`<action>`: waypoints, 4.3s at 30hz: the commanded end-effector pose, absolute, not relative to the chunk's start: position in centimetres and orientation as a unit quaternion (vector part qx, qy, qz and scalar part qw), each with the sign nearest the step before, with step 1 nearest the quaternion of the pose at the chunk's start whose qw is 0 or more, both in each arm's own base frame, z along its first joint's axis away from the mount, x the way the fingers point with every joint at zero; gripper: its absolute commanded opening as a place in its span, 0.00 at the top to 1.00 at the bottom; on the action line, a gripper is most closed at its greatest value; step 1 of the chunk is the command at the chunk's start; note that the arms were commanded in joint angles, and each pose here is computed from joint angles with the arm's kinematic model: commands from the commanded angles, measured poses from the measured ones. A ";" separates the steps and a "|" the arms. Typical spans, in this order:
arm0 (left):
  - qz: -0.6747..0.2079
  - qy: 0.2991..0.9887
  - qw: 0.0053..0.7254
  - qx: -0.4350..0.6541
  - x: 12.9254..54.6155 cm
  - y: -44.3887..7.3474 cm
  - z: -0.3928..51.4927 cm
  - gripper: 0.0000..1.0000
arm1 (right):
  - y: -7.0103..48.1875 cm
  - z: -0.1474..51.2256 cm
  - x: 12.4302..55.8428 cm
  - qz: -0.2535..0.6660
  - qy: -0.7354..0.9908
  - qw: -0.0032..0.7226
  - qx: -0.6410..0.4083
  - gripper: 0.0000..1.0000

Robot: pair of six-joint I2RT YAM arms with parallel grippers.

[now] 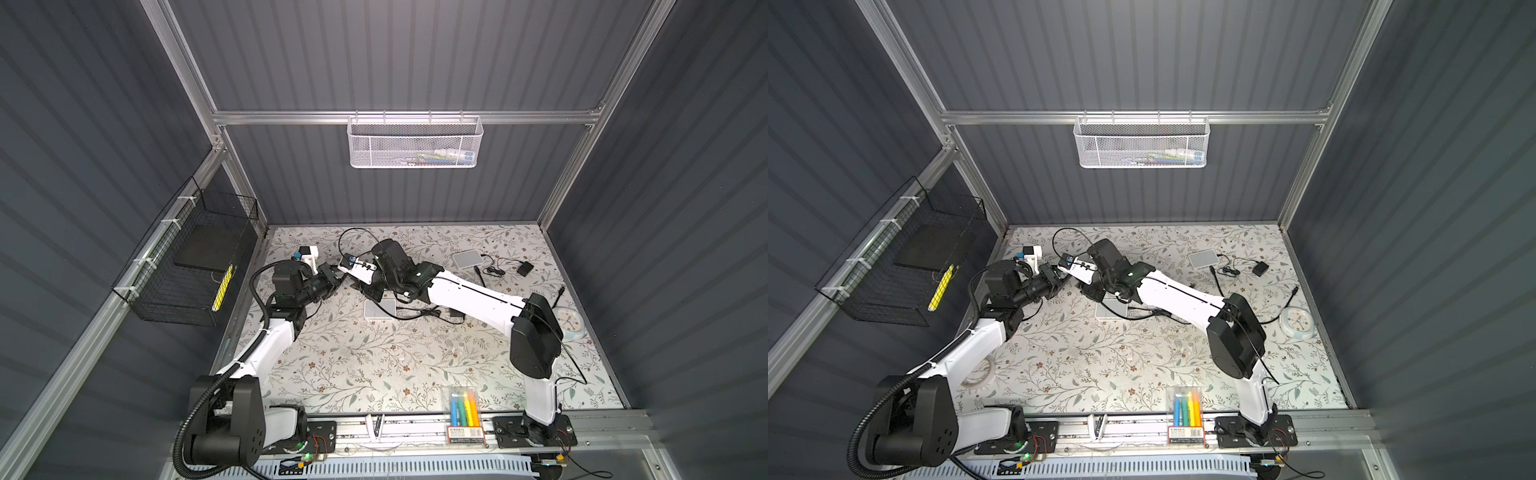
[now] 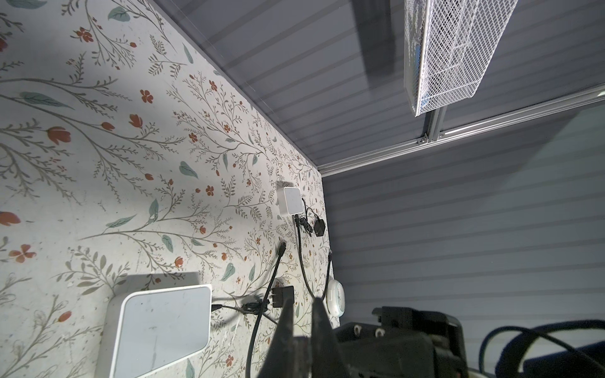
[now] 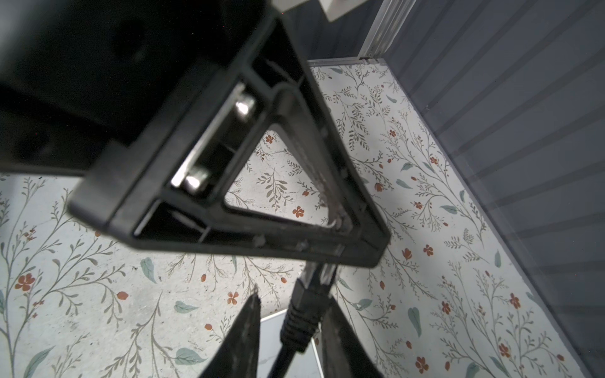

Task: Insert the plug into the switch port
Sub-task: 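Slide the right gripper up the cable to the plug and grasp it, then carry the plug toward the switch with the right while the left approaches the router, then grasp the white router with the left gripper while the right holds the plug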

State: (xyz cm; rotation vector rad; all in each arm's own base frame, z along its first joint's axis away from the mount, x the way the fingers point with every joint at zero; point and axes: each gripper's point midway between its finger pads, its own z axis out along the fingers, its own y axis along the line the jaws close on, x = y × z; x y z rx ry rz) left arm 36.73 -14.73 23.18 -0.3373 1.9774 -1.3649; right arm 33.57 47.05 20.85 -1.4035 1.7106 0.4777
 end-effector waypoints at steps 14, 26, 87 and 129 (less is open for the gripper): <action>-0.541 0.756 0.353 -0.107 36.2 -15.2 24.0 0.55 | 47.8 21.6 33.8 0.192 0.680 0.432 -0.561 0.97; -0.434 0.802 0.393 -0.119 36.1 -8.3 24.1 0.35 | 44.1 23.2 33.4 0.120 0.692 0.418 -0.577 1.00; -0.064 0.783 0.223 0.577 33.1 -21.3 7.0 0.01 | 25.6 34.8 36.5 -0.196 0.684 0.466 -0.526 1.00; -0.028 0.769 0.119 0.628 34.6 -21.2 1.1 0.21 | 23.5 29.3 35.4 -0.125 0.747 0.427 -0.494 1.00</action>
